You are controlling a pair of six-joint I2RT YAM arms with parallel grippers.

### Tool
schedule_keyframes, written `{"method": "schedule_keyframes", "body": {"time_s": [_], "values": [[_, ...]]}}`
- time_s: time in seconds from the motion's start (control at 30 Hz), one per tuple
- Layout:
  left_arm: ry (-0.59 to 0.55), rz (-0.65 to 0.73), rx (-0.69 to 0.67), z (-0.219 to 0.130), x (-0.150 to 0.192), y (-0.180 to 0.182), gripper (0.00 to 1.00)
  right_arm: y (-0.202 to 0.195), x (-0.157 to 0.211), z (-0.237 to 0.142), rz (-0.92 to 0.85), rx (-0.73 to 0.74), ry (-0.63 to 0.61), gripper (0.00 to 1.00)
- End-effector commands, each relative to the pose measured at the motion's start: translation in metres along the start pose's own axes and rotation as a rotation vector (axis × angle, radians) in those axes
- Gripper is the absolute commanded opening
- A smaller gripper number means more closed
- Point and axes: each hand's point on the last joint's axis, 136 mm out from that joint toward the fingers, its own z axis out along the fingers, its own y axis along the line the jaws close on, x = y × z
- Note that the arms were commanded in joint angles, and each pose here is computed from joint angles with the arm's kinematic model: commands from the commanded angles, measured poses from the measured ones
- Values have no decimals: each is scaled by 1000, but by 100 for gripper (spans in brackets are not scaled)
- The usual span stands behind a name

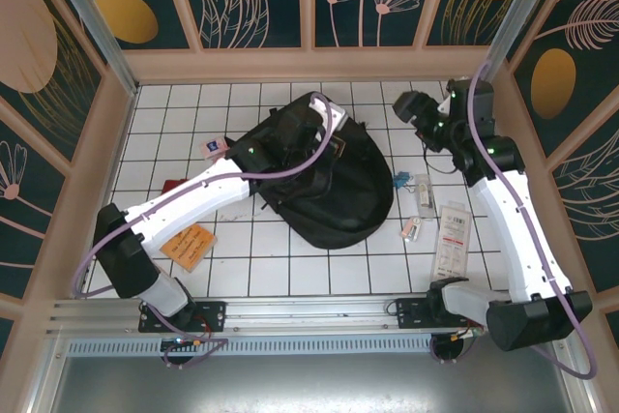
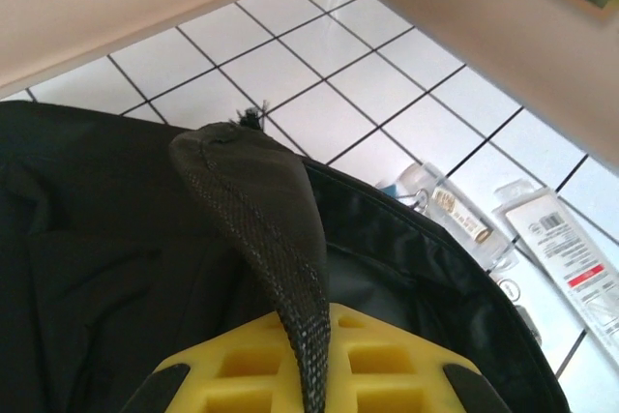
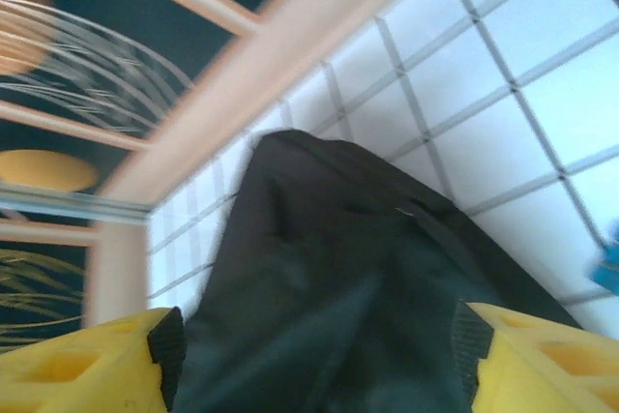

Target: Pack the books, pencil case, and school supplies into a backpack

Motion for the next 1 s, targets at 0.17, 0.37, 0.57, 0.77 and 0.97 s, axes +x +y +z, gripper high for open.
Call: {"method": "schedule_keyframes", "body": {"time_s": [0.17,0.37,0.57,0.77,0.97], "values": [[-27,-180,90,12,-32,24,0,-101,51,27,-16,316,121,72],[-10,-195,134,14,-29,27,0,-129,56,34,35,367,139,62],[-16,-206,100,15,-22,38,0,-161,83,61,166,368,213,53],[-31,-294,93,14,-25,47,0,-182,92,83,305,300,192,49],[-55,-251,148,7,-35,36,0,-197,82,103,319,314,151,49]]}}
